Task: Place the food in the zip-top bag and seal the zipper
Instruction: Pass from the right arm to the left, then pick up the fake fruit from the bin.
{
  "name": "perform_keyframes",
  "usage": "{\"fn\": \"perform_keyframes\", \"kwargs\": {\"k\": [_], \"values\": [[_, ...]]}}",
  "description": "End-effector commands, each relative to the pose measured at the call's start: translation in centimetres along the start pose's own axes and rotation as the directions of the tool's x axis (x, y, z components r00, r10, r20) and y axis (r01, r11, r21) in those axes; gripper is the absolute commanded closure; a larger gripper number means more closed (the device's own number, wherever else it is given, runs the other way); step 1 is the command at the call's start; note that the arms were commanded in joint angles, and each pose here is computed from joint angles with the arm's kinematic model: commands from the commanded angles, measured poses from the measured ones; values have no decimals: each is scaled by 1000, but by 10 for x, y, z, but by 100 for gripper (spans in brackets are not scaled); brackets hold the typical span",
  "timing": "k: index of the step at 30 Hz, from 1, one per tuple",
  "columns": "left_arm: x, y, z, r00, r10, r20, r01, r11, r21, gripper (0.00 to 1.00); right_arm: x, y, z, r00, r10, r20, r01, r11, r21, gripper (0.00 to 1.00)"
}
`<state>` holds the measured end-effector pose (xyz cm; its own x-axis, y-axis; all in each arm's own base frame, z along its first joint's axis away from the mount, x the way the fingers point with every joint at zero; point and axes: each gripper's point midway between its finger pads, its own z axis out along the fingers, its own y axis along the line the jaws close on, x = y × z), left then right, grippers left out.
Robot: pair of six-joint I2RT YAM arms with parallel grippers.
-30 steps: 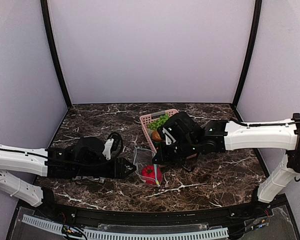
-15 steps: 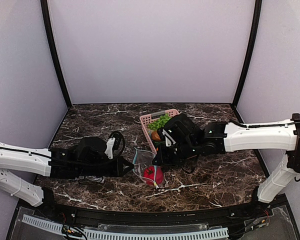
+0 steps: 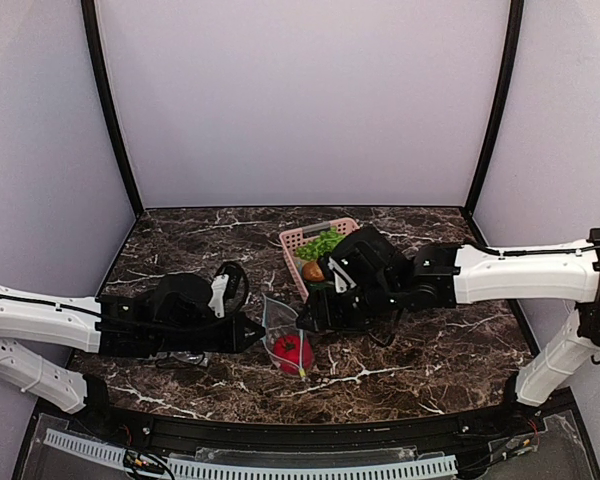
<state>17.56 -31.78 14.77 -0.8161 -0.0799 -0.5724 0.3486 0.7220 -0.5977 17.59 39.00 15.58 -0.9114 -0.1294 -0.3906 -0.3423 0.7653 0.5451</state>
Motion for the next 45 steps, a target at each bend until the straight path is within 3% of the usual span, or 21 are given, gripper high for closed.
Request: {"fn": "perform_keyframes", "kwargs": {"k": [1,6,20,31,45], "values": [[-7,7,-10,999,35,19,-34,998,-43,99,-21,-6,-27,996,-52,74,49,998,49,35],[-12,8,-17,998,35,46,-33,998,-48,99,-39,-34,-33,995,-67,77,59,993,101,34],[-18,6,-28,999,16,45,-15,999,-36,99,-89,-76,2,937,-343,-63,348,932,98,40],[-15,-3,-18,1000,25,-2,-25,1000,-19,99,-89,-102,33,919,-362,-153,360,932,-42,35],[-15,-9,-15,999,31,-15,-31,1000,-1,99,-79,-120,63,904,-381,-193,375,925,-66,34]]}}
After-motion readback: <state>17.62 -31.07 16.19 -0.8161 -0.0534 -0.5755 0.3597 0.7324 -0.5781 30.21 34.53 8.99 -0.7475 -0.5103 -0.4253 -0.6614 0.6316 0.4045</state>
